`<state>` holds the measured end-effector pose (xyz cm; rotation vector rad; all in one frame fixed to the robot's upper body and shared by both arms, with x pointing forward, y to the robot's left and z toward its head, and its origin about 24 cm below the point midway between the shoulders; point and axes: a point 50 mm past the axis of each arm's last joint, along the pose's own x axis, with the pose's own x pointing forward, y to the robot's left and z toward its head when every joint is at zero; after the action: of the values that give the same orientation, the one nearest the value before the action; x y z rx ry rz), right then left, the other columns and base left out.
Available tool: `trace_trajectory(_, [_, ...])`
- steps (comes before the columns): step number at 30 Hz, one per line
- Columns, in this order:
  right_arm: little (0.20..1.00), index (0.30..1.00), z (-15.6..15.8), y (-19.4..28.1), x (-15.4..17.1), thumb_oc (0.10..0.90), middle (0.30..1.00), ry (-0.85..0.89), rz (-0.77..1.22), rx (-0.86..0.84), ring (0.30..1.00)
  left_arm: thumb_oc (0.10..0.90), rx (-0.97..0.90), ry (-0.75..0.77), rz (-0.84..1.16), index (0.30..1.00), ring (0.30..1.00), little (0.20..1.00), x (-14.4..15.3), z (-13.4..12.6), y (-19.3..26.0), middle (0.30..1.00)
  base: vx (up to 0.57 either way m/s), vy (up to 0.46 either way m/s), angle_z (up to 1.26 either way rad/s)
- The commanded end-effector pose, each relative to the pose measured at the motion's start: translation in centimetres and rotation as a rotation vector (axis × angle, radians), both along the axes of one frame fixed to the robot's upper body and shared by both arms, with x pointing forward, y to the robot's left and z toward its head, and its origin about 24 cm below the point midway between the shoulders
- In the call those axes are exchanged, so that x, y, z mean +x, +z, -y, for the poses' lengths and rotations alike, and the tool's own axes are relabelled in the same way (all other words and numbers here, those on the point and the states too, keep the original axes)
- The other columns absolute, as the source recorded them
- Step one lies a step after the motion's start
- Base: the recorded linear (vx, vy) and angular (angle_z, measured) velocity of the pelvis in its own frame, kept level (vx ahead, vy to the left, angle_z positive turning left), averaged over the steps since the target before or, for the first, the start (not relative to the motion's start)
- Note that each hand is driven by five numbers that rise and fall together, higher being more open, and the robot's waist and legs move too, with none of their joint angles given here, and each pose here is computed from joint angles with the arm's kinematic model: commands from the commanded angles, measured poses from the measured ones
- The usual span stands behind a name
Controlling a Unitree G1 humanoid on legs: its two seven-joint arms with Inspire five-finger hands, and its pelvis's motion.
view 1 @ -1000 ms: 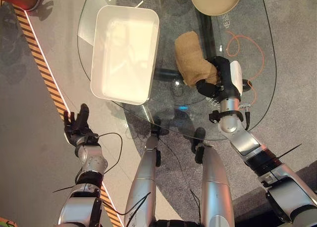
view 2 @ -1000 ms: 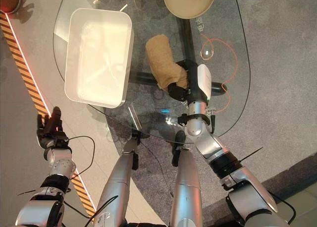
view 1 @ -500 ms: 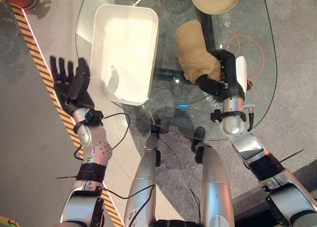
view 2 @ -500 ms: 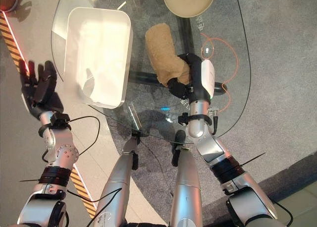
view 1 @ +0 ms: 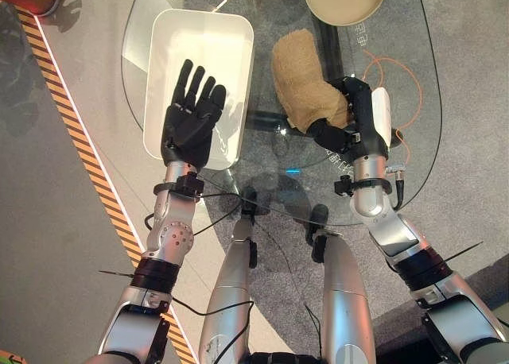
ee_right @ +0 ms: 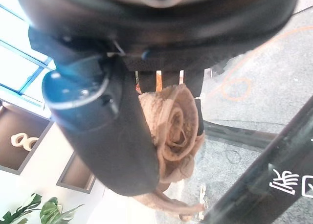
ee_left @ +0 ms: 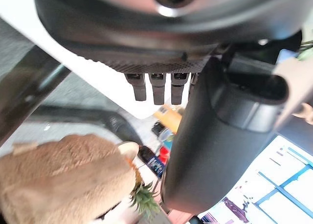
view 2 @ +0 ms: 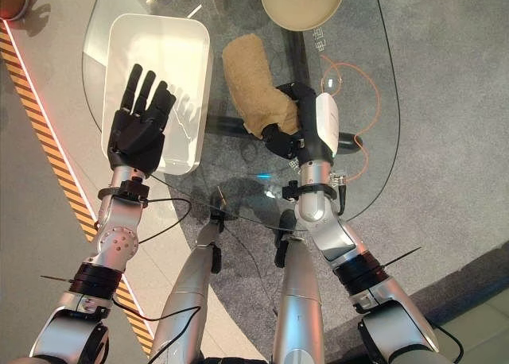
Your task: Wipe the table with a cloth and put it in the basket.
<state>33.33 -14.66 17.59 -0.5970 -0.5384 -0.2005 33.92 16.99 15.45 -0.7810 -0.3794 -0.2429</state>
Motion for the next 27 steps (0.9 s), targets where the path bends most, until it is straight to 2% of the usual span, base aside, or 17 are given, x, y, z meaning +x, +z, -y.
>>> trace_trajectory(1, [0.200, 0.300, -3.5, 8.1, -3.6, 0.100, 0.300, 0.247, 0.437, 0.073, 0.300, 0.800, 0.005, -0.092, 0.266, 0.900, 0.900, 0.900, -0.7, 1.1, 5.4, 0.900, 0.00, 0.000, 0.00])
trace_trajectory(16, [0.200, 0.300, -5.5, 9.0, -3.6, 0.100, 0.300, 0.317, 0.436, 0.064, 0.300, 0.800, -0.161, -0.502, 0.291, 0.900, 0.900, 0.900, -1.2, 6.5, 7.4, 0.900, 0.00, 0.000, 0.00])
trace_trajectory(27, [0.200, 0.300, -6.5, 9.2, -3.8, 0.100, 0.300, 0.351, 0.425, 0.058, 0.300, 0.800, -0.184, -0.593, 0.274, 0.900, 0.900, 0.900, -1.6, 8.4, 7.9, 0.900, 0.00, 0.000, 0.00])
